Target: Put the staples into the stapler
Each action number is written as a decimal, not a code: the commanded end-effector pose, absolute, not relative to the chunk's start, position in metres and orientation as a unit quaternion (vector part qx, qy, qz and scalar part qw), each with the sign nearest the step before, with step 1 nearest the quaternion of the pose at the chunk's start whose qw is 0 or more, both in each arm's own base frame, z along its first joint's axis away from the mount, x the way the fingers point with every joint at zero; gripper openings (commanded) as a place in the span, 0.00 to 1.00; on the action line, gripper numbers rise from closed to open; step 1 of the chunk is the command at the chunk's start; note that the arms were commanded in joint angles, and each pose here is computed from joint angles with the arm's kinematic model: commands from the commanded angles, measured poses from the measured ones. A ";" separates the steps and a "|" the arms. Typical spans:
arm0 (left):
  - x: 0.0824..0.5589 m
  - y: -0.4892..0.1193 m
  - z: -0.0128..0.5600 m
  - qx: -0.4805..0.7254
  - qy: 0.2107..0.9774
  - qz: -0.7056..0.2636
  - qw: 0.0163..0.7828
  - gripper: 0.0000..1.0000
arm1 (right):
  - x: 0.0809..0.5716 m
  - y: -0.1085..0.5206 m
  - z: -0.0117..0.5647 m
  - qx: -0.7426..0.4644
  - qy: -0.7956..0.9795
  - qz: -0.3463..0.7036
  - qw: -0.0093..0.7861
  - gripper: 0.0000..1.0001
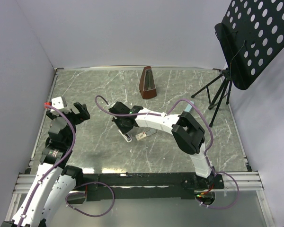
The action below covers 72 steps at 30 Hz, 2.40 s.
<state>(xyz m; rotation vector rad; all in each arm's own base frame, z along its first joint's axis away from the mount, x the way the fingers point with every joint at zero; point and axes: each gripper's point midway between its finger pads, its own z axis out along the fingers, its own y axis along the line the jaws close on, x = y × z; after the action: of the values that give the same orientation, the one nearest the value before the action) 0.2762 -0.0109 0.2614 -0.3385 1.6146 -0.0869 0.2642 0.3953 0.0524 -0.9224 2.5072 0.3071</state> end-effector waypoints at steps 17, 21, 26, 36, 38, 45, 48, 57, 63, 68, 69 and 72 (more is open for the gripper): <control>0.277 -0.013 0.286 -0.154 0.697 -0.055 0.698 0.99 | 0.268 0.398 0.051 -0.330 0.911 0.100 0.224 0.17; 0.277 -0.013 0.285 -0.153 0.698 -0.055 0.697 0.99 | 0.268 0.398 0.053 -0.331 0.911 0.101 0.226 0.19; 0.277 -0.013 0.285 -0.152 0.698 -0.056 0.697 0.99 | 0.269 0.398 0.053 -0.331 0.911 0.102 0.226 0.25; 0.278 -0.014 0.285 -0.151 0.699 -0.057 0.697 1.00 | 0.266 0.400 0.053 -0.331 0.911 0.106 0.224 0.27; 0.278 -0.014 0.285 -0.150 0.699 -0.058 0.697 0.99 | 0.267 0.400 0.054 -0.330 0.911 0.107 0.224 0.28; 0.278 -0.014 0.285 -0.150 0.699 -0.057 0.697 0.99 | 0.268 0.400 0.054 -0.330 0.911 0.106 0.225 0.31; 0.278 -0.014 0.285 -0.150 0.699 -0.057 0.697 0.99 | 0.268 0.400 0.054 -0.329 0.911 0.106 0.225 0.32; 0.277 -0.015 0.285 -0.149 0.699 -0.058 0.697 0.99 | 0.271 0.404 0.076 -0.321 0.905 0.129 0.247 0.36; 0.277 -0.015 0.286 -0.150 0.698 -0.059 0.697 0.99 | 0.283 0.400 0.095 -0.294 0.903 0.149 0.277 0.41; 0.276 -0.014 0.287 -0.151 0.698 -0.059 0.698 0.99 | 0.291 0.394 0.086 -0.282 0.910 0.139 0.270 0.41; 0.276 -0.014 0.287 -0.151 0.698 -0.059 0.698 0.99 | 0.291 0.395 0.086 -0.283 0.909 0.142 0.270 0.41; 0.276 -0.014 0.287 -0.151 0.697 -0.059 0.699 0.99 | 0.289 0.396 0.081 -0.285 0.911 0.143 0.263 0.41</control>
<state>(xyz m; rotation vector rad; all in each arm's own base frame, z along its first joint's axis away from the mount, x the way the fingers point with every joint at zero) 0.2764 -0.0127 0.2611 -0.3306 1.6174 -0.0955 0.2850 0.3895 0.0628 -0.8065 2.5023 0.3369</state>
